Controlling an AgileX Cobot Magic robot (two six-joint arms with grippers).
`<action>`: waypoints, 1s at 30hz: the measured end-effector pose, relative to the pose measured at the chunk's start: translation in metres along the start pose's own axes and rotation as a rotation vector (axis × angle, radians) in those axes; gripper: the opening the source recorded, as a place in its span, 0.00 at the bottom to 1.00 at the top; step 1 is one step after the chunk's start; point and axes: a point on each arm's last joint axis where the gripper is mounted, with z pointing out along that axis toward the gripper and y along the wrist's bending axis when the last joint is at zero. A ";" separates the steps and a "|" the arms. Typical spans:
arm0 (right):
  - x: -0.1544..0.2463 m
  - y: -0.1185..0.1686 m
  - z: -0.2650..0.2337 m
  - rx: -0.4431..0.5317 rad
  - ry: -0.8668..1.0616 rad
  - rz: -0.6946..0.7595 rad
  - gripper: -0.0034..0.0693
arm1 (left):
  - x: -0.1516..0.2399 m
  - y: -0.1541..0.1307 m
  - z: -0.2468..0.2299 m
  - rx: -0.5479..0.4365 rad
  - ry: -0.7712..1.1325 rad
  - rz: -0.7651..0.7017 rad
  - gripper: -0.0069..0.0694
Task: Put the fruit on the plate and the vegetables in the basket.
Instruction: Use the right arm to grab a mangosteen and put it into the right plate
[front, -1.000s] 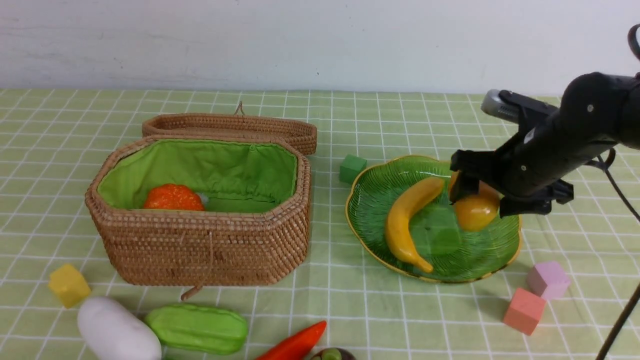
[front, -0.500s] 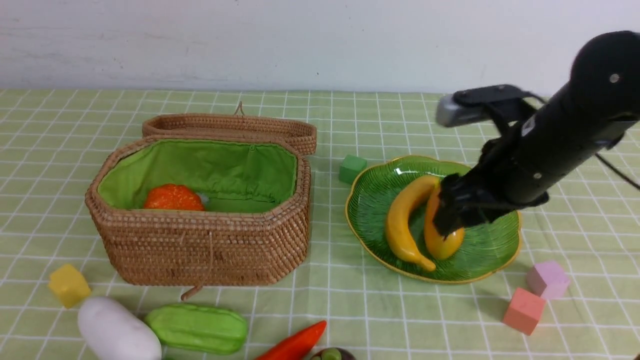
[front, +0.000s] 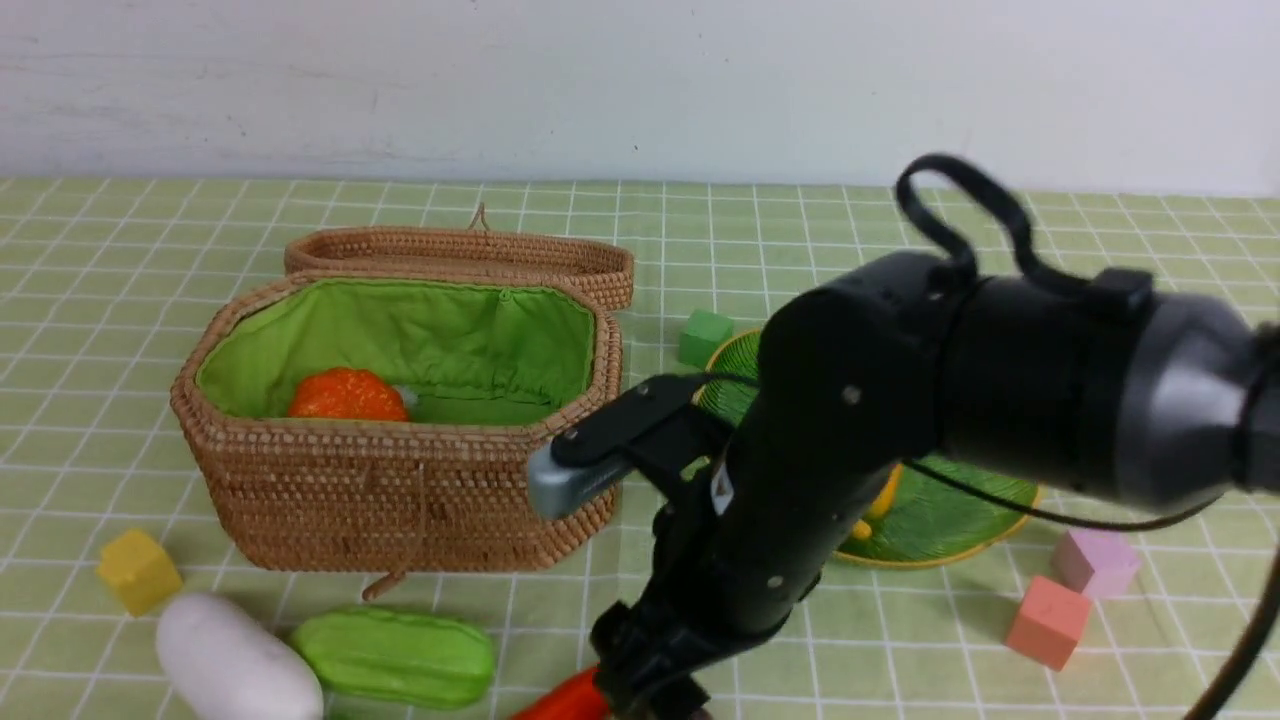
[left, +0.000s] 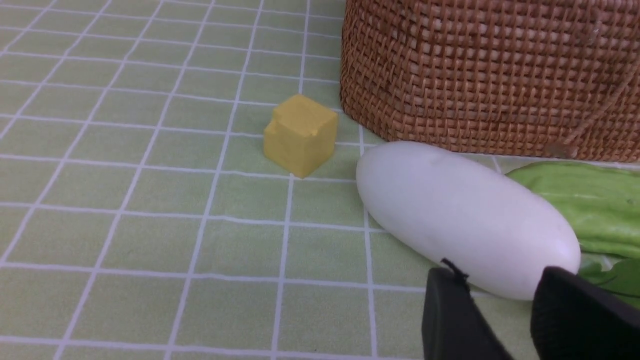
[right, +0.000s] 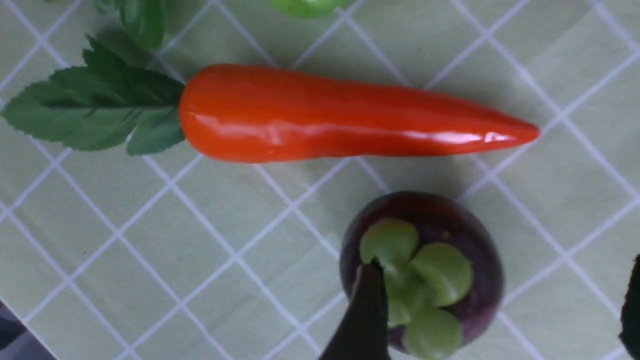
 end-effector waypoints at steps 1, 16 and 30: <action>0.000 0.001 0.003 -0.004 0.004 0.000 0.92 | 0.000 0.000 0.000 0.000 0.000 0.000 0.40; 0.004 0.003 0.050 -0.078 0.133 0.081 0.81 | 0.000 0.000 0.000 0.000 0.000 0.000 0.40; 0.006 -0.004 0.017 0.021 0.113 -0.015 0.81 | 0.000 0.000 0.000 0.000 0.000 0.000 0.40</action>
